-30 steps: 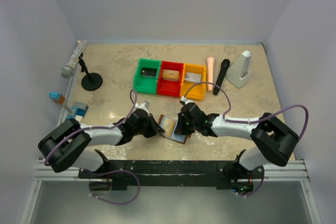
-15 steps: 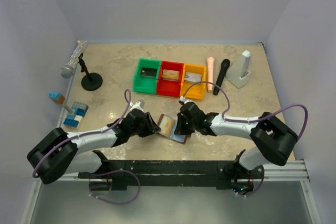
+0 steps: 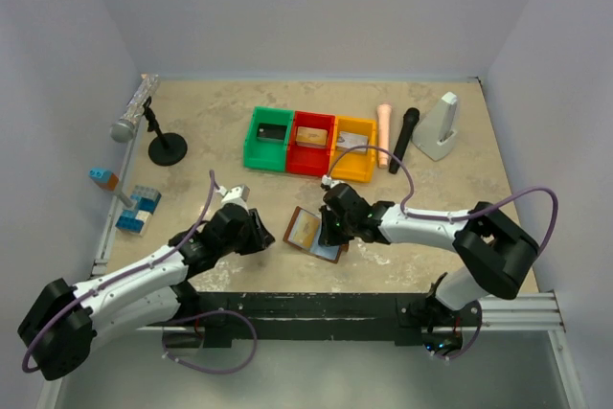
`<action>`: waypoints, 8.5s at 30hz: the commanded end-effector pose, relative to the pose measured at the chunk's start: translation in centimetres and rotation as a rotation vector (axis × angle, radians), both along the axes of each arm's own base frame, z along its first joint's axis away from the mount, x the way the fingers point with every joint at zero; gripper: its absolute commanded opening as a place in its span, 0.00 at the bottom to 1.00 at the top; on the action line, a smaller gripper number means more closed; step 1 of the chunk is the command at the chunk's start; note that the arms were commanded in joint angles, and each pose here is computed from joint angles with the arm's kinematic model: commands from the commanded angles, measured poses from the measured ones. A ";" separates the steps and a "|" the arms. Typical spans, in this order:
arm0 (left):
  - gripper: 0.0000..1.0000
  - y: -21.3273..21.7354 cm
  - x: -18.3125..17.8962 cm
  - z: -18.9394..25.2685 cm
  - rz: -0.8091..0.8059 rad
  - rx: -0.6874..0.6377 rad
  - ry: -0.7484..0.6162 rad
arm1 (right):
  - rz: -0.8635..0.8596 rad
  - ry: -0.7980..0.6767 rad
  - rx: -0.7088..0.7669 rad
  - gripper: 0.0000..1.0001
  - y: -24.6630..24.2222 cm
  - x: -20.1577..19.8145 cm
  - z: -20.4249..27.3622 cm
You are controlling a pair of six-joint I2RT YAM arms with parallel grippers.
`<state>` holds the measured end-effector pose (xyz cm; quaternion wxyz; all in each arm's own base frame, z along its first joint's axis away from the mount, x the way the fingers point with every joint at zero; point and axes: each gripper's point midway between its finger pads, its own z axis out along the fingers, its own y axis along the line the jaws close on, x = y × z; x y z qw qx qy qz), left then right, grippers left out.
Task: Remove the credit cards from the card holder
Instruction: Remove the credit card from the card holder.
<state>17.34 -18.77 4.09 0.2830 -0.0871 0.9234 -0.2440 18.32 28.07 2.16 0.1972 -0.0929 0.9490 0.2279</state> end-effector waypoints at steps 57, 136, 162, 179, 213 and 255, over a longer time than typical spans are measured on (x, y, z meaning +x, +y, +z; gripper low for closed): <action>0.19 -4.2 1.5 -4.2 -0.130 0.030 -0.005 | -0.029 -0.004 -0.289 0.39 -7.7 -2.0 -0.7; 0.08 -4.5 3.4 1.6 -0.087 -0.036 -0.203 | 0.085 -0.045 0.385 0.44 5.0 0.7 4.4; 0.14 -4.6 3.1 1.6 -0.086 -0.054 -0.194 | 0.049 -0.034 0.290 0.47 3.7 1.1 2.2; 0.14 -5.5 3.0 0.1 -0.119 -0.048 -0.152 | 0.062 -0.039 0.290 0.47 4.0 1.2 2.9; 0.12 -3.6 1.6 -3.3 -0.063 0.001 -0.063 | -0.068 0.067 0.421 0.45 4.6 2.1 2.0; 0.12 -4.9 1.1 -3.7 -0.109 -0.049 -0.045 | -0.006 0.089 0.535 0.43 6.2 2.0 2.4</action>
